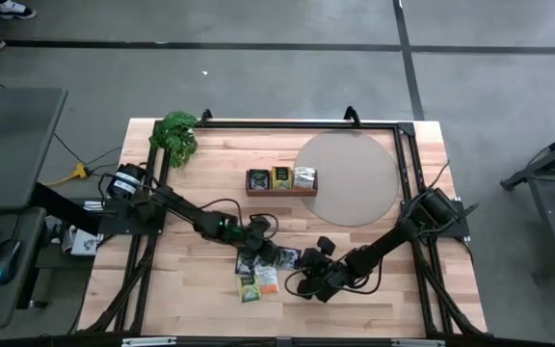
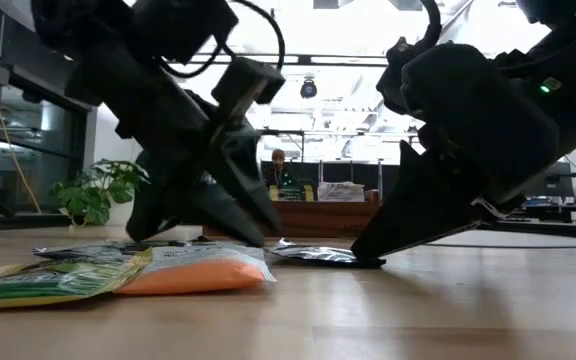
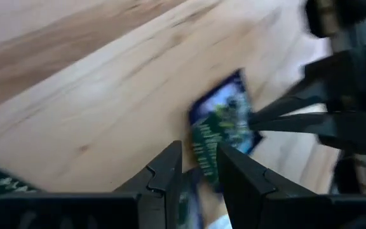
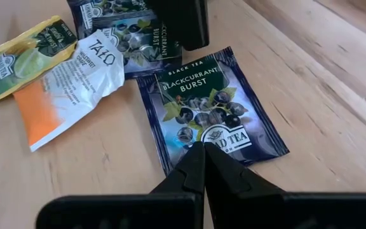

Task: Pick & Place Tea
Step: Put the violet tea bag into the left section of the wooden organizer

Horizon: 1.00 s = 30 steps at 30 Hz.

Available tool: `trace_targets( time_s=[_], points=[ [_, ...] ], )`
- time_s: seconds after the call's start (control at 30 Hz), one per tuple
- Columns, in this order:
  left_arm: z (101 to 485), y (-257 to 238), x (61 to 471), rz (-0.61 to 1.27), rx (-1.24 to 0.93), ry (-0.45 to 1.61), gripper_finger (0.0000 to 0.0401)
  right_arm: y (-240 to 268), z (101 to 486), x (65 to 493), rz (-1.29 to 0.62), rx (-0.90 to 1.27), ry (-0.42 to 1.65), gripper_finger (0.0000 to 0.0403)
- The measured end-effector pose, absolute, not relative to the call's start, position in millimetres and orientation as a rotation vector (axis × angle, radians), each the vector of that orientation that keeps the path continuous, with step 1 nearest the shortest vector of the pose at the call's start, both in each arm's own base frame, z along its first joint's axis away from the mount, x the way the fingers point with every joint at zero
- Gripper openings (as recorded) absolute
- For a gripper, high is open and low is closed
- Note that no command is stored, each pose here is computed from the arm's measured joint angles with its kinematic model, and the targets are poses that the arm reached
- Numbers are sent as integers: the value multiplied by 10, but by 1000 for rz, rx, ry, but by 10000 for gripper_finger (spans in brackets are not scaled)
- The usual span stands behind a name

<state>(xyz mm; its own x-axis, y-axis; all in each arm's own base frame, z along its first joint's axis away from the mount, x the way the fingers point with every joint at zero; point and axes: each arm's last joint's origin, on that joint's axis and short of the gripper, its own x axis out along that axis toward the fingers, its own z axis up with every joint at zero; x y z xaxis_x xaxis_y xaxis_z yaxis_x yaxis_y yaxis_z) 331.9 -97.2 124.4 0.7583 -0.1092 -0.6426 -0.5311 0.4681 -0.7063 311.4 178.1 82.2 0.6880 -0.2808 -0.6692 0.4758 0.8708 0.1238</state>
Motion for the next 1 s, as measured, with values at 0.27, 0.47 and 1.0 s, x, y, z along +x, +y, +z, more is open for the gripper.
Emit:
trace_targets(
  time_s=[0.27, 0.47, 1.0],
  points=[
    [1217, -771, 3343, 273, -1161, 793, 97, 1778, 818, 3111, -431, 274, 690, 0],
    [1212, -659, 3362, 276, -1194, 808, 97, 1777, 823, 3127, -420, 248, 674, 0],
    [1075, -602, 3396, 315, -1233, 828, 97, 1552, 852, 3310, -409, 254, 659, 0]
  ],
)
